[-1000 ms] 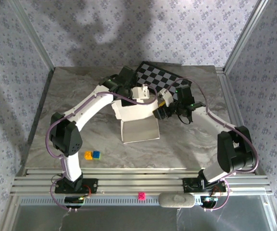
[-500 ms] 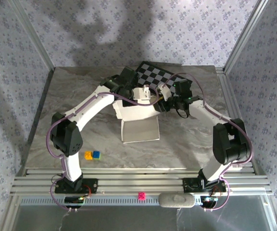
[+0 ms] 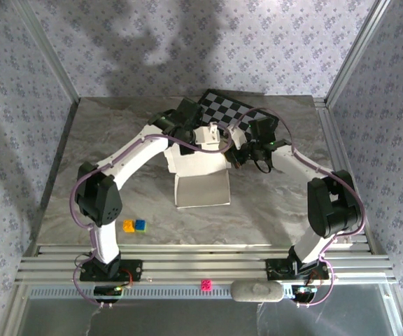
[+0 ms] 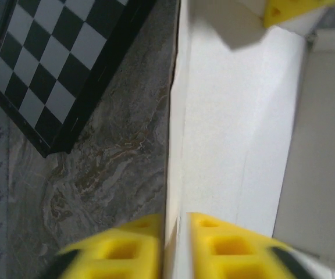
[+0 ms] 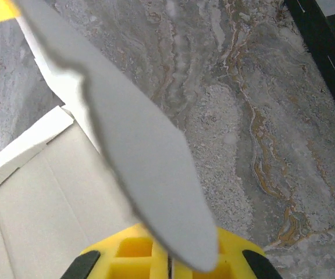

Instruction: Fold the paper box

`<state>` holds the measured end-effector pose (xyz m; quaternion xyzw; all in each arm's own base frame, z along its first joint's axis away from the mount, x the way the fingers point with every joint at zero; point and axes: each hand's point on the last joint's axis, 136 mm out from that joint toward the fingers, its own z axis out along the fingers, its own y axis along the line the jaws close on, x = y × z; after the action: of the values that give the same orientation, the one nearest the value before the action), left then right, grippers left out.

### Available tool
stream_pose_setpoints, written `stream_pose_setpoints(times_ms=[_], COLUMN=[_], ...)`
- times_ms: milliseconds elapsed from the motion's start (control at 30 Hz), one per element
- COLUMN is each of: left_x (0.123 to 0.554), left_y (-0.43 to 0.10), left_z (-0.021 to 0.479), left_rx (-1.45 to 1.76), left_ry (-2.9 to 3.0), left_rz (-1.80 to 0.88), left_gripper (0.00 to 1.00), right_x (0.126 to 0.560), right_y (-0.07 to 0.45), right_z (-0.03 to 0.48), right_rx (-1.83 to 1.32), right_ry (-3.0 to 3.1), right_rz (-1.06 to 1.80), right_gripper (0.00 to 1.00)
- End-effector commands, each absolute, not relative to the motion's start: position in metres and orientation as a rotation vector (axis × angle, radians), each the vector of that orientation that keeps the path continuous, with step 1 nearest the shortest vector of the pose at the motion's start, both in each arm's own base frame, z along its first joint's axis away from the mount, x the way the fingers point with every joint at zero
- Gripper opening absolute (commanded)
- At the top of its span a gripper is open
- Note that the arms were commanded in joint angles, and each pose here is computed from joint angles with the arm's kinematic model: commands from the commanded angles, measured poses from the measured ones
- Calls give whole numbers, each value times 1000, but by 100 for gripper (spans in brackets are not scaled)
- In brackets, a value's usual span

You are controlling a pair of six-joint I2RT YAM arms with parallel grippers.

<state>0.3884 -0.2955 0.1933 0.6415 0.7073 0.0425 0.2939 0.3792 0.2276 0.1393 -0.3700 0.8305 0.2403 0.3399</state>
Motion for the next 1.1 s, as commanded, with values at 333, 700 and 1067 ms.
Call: stream_pose_setpoints(times_ms=[333,700,1067], left_x=[398,354,367], left_y=[-215,-176,-191], left_z=[249,169,129], left_rx=[433,440,569], left_ry=[2441,2484,2472], left_rz=[-291,-689,-676], left_gripper=[56,52,49], right_x=[383,390,392], right_y=[223,224,225], right_z=[151,147,142], right_rx=[-1031,-1026,-1020], right_ry=[2090,2088,2110], right_rz=[529,565,582], right_gripper=[0,0,0])
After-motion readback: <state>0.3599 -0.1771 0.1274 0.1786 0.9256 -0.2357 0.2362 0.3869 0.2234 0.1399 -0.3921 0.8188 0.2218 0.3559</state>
